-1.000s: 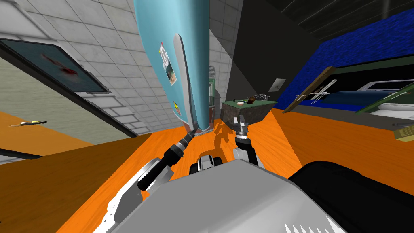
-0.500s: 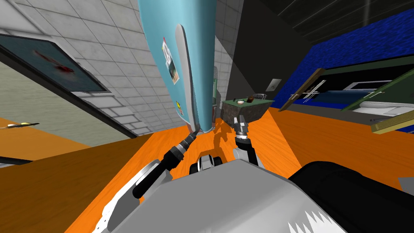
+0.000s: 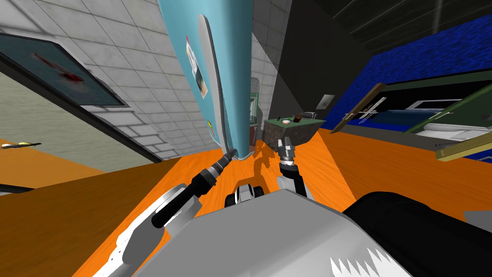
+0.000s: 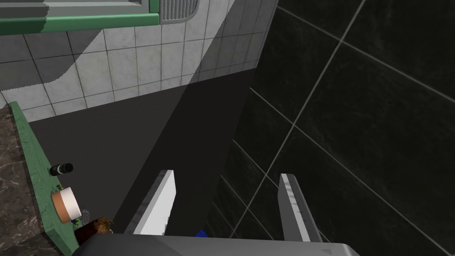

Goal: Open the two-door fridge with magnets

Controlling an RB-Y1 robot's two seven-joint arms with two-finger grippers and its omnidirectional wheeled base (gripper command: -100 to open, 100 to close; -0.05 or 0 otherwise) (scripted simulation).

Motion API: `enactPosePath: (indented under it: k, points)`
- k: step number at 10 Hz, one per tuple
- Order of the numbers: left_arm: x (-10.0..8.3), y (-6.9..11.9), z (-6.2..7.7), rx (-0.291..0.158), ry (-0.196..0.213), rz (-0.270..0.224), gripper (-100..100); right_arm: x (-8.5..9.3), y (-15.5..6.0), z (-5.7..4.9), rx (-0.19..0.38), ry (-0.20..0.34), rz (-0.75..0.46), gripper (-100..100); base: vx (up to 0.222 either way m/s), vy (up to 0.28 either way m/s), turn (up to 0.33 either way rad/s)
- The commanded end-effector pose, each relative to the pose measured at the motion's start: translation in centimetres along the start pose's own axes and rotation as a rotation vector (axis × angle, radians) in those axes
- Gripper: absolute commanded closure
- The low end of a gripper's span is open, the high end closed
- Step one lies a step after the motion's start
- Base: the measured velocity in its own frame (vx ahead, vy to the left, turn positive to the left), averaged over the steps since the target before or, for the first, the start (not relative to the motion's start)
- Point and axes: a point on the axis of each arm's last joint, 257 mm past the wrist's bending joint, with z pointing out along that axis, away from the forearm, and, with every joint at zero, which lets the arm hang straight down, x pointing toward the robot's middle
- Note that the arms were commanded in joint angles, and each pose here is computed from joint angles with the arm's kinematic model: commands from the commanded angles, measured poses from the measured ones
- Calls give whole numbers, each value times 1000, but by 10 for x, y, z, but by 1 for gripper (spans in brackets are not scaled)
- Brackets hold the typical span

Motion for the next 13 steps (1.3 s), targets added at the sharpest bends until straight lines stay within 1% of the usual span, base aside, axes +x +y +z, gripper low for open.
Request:
enactPosePath:
  k: [1,2,4,5,13]
  points:
    - [-15,-17,1,14,-6,12,-100,0,0,0,0,0,0,0,-23,-21,-11]
    - [-19,-21,2,14,-5,13,-100,0,0,0,0,0,0,0,-25,-14,0]
    - [-19,-21,2,14,-5,13,-100,0,0,0,0,0,0,0,-11,-4,-3]
    - [-23,-25,2,14,-4,15,-100,0,0,0,0,0,0,0,-8,-5,8]
    - [-23,-25,2,14,-4,15,-100,0,0,0,0,0,0,0,0,-1,1]
